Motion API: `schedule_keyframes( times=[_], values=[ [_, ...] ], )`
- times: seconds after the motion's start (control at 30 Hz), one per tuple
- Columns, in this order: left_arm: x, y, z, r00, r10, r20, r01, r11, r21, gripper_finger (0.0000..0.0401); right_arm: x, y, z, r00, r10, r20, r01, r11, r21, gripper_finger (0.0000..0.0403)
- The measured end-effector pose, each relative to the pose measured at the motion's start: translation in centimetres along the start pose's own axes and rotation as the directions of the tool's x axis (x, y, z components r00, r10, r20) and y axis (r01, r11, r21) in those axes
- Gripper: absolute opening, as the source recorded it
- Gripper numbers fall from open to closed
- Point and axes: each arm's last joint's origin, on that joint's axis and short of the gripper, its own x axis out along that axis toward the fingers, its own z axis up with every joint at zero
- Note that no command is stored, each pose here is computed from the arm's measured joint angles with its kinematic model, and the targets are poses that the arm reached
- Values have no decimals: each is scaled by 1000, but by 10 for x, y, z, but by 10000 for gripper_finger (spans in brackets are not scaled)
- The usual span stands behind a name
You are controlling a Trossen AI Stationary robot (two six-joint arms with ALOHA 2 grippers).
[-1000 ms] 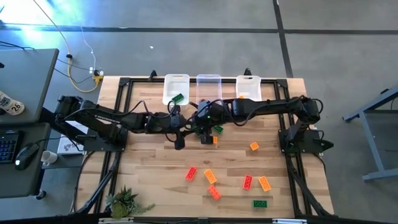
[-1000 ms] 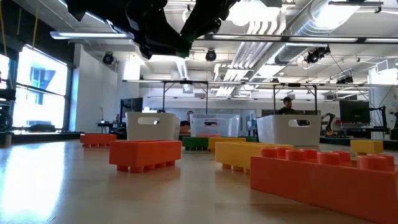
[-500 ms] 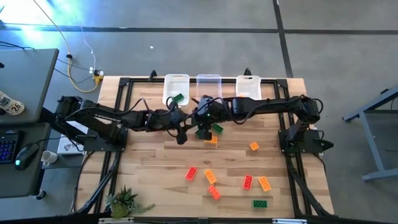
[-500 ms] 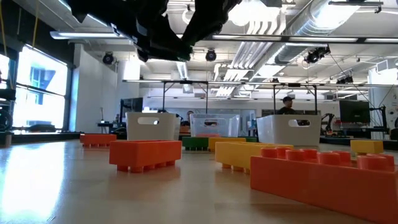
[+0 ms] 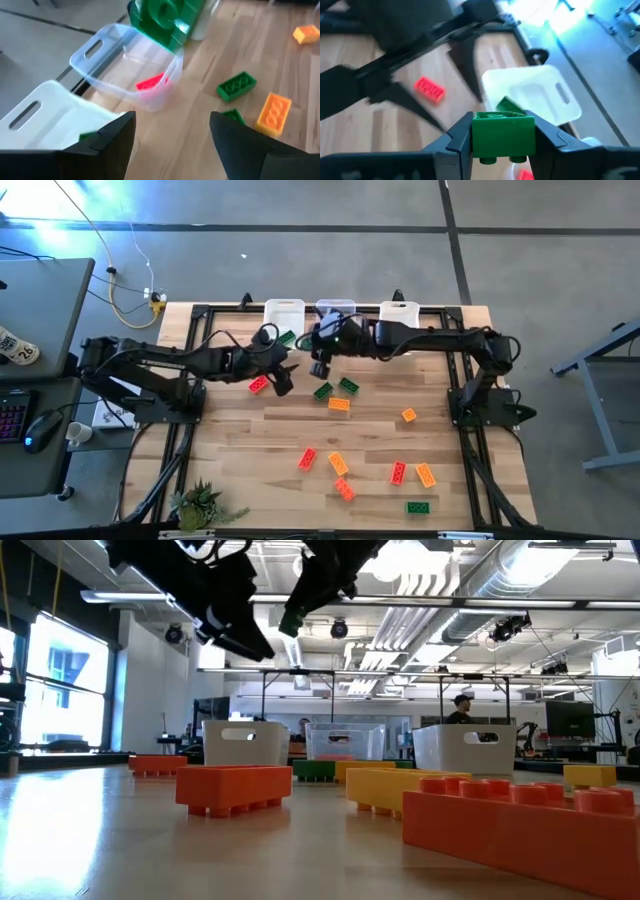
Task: Sort & place blocks by color
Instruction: Put the green game piece into the left white bin
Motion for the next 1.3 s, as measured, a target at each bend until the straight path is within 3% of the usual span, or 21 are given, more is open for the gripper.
schedule_keyframes(
  times=[0.3, 0.57, 0.8, 0.97, 1.13, 1.3],
  values=[
    [-28, 13, -6, 997, 20, -75, -22, 999, -26, 243, 17, -20, 1, 974, -76, 212, 58, 994, 88, 117],
    [-39, 19, -15, 987, 41, -155, -49, 998, -47, 243, 37, -35, -25, 899, -142, 414, 59, 977, 206, 117],
    [-39, 20, -18, 981, 47, -188, -58, 997, -51, 243, 43, -52, -38, 839, -177, 514, 46, 965, 257, 117],
    [-39, 20, -18, 981, 47, -189, -58, 997, -53, 243, 56, -61, -28, 846, -131, 517, 8, 972, 233, 117],
    [-39, 20, -19, 980, 50, -194, -62, 997, -54, 243, 85, -65, -30, 922, -105, 372, 21, 975, 223, 117],
    [-39, 20, -19, 979, 51, -197, -63, 997, -53, 243, 108, -63, -35, 953, -82, 292, 6, 968, 251, 117]
  ],
)
